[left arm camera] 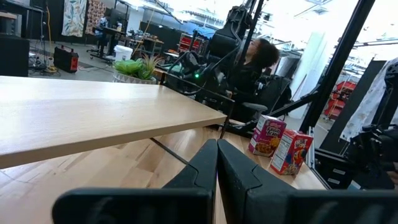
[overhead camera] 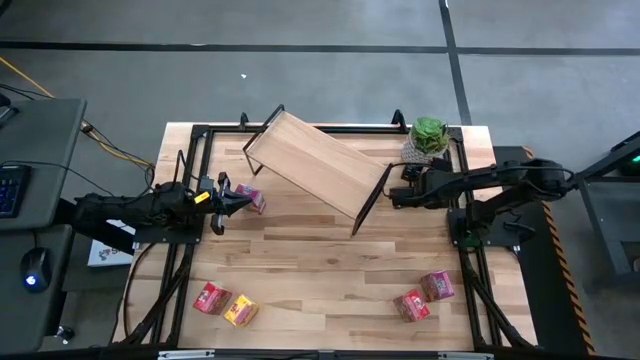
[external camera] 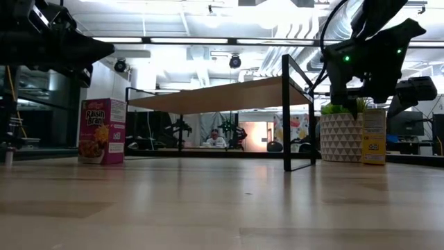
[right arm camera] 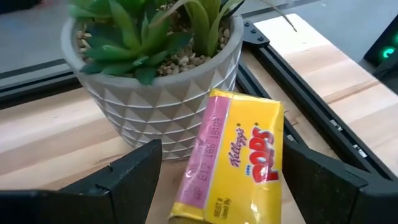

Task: Stack cereal on shelf
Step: Put the top right yellow cereal box on the shelf

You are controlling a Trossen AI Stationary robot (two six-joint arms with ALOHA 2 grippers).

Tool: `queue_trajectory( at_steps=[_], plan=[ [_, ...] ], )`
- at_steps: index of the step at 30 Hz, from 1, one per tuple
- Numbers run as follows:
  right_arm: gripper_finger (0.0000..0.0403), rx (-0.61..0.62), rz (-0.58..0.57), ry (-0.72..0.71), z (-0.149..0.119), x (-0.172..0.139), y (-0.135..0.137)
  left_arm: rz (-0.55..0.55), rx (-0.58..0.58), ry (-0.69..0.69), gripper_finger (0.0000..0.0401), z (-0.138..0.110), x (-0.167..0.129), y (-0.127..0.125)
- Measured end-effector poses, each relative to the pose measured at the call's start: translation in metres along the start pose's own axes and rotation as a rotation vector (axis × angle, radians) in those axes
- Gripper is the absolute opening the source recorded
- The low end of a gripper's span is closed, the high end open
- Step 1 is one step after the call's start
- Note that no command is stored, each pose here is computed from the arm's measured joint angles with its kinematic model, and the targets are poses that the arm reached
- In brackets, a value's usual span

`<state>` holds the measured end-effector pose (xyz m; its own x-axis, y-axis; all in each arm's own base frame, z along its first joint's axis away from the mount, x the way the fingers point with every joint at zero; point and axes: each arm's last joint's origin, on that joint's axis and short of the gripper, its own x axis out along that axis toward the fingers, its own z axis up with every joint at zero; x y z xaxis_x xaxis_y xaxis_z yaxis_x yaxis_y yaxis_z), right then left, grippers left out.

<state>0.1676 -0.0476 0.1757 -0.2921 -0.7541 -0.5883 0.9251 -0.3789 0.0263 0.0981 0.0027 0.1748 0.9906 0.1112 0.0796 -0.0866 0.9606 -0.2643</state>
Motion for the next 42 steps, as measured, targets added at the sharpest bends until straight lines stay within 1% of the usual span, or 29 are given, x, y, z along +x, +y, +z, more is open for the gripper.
queue_trajectory(
  at_steps=[7, 14, 17, 21, 28, 30, 32, 35, 39, 42],
  plan=[
    [0.0312, -0.036, -0.032, 0.015, -0.004, 0.003, 0.002, 0.0, 0.0, 0.0, 0.0003, 0.0, 0.0, 0.0],
    [0.0312, -0.039, -0.041, 0.013, -0.006, 0.004, 0.003, 0.0, 0.0, 0.0, 0.0003, 0.0, 0.0, 0.0],
    [0.0305, -0.04, -0.042, 0.013, -0.006, 0.004, 0.003, 0.0, 0.0, 0.0, 0.0003, 0.0, 0.0, 0.0],
    [0.027, -0.041, -0.043, 0.012, -0.006, 0.004, 0.003, 0.0, 0.0, 0.0, 0.0003, 0.0, 0.0, 0.0],
    [0.0165, -0.05, -0.048, 0.019, -0.006, 0.004, 0.002, 0.0, 0.0, 0.0, 0.0003, 0.0, 0.0, 0.0],
    [0.014, -0.069, -0.06, 0.03, -0.004, 0.003, 0.001, 0.0, 0.0, 0.0, 0.0003, 0.0, 0.0, 0.0],
    [0.0125, -0.109, -0.07, 0.038, 0.001, -0.003, 0.001, 0.0, 0.0, 0.0, 0.0003, 0.0, 0.0, 0.0],
    [0.0124, -0.205, -0.091, 0.052, 0.014, -0.017, 0.004, 0.0, 0.0, 0.0, 0.0003, 0.0, 0.0, 0.0],
    [0.0148, -0.329, -0.076, 0.056, 0.041, -0.047, 0.013, 0.0, 0.0, 0.0, 0.0003, 0.0, 0.0, 0.0],
    [0.0162, -0.393, 0.056, 0.052, 0.06, -0.071, 0.026, 0.0, 0.0, 0.0, 0.0003, 0.0, 0.0, 0.0]
  ],
)
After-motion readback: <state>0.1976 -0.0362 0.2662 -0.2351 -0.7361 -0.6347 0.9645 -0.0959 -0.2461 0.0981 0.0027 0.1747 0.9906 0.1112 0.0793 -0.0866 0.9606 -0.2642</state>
